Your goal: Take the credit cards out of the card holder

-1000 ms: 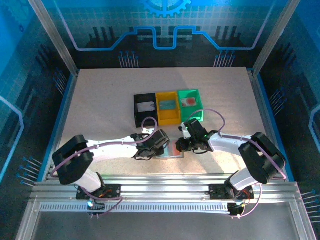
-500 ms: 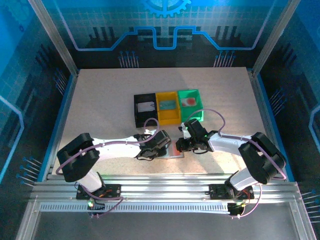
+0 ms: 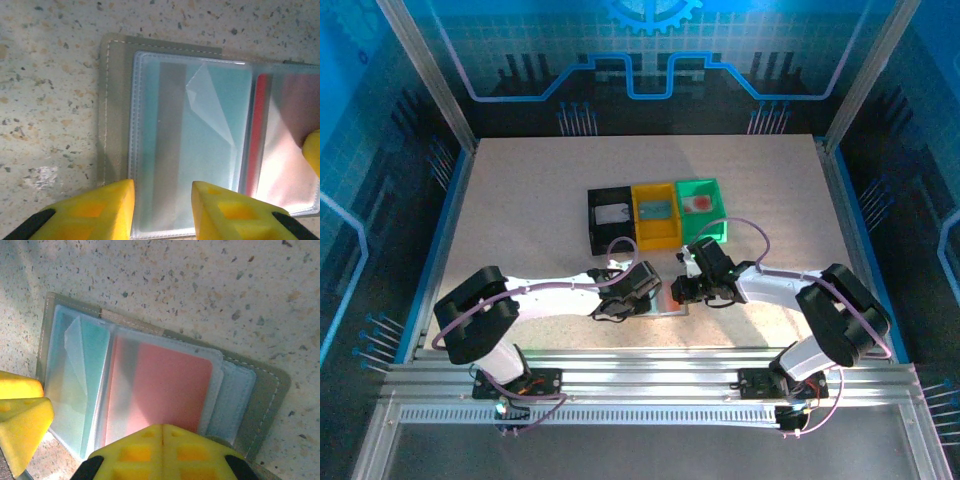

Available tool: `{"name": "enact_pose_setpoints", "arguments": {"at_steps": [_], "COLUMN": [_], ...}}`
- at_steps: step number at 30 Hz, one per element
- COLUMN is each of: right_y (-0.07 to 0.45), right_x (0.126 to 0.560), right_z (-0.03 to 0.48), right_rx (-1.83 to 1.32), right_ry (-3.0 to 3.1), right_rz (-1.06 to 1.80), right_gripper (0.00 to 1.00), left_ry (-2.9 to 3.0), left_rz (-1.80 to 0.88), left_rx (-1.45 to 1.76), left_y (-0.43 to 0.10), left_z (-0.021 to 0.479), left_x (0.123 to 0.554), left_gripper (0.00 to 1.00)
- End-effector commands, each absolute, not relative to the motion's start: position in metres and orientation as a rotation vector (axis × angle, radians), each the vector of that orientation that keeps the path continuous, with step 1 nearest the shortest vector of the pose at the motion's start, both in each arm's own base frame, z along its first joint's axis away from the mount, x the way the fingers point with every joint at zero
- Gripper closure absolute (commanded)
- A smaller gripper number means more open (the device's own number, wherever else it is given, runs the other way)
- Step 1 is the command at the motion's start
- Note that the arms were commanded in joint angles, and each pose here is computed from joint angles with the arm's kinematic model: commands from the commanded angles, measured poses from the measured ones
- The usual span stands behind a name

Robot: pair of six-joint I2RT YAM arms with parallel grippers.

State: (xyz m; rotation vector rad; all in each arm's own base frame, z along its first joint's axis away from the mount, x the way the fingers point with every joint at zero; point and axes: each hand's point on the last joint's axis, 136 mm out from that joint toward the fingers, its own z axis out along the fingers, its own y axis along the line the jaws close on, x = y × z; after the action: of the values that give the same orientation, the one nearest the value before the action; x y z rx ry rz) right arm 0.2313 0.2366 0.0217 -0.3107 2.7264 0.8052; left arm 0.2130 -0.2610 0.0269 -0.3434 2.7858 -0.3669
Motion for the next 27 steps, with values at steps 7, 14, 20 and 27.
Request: {"name": "enact_pose_setpoints", "arguments": {"at_steps": [7, 14, 20, 27], "right_y": [0.2306, 0.2307, 0.2306, 0.2308], "right_x": [0.2222, 0.2223, 0.2221, 0.2219], "right_z": [0.0071, 0.0082, 0.0091, 0.0087], "right_rx": [-0.323, -0.325, -0.327, -0.326], "right_ry": [2.791, 2.788, 2.785, 2.786], "right_rz": [0.745, 0.745, 0.746, 0.746], "right_gripper": [1.00, 1.00, 1.00, 1.00], "left_ry": [2.796, 2.802, 2.797, 2.805], "left_rz": [-0.303, -0.309, -0.229, -0.241], "left_rx": [-0.312, -0.304, -0.269, -0.264], "left_y": [-0.2512, -0.2554, -0.2470, -0.2512], "left_z": [0.0222, 0.0212, 0.0228, 0.0188], "left_x": [0.2092, 0.2099, 0.2096, 0.2077], "left_gripper": [0.65, 0.65, 0.66, 0.66]}}
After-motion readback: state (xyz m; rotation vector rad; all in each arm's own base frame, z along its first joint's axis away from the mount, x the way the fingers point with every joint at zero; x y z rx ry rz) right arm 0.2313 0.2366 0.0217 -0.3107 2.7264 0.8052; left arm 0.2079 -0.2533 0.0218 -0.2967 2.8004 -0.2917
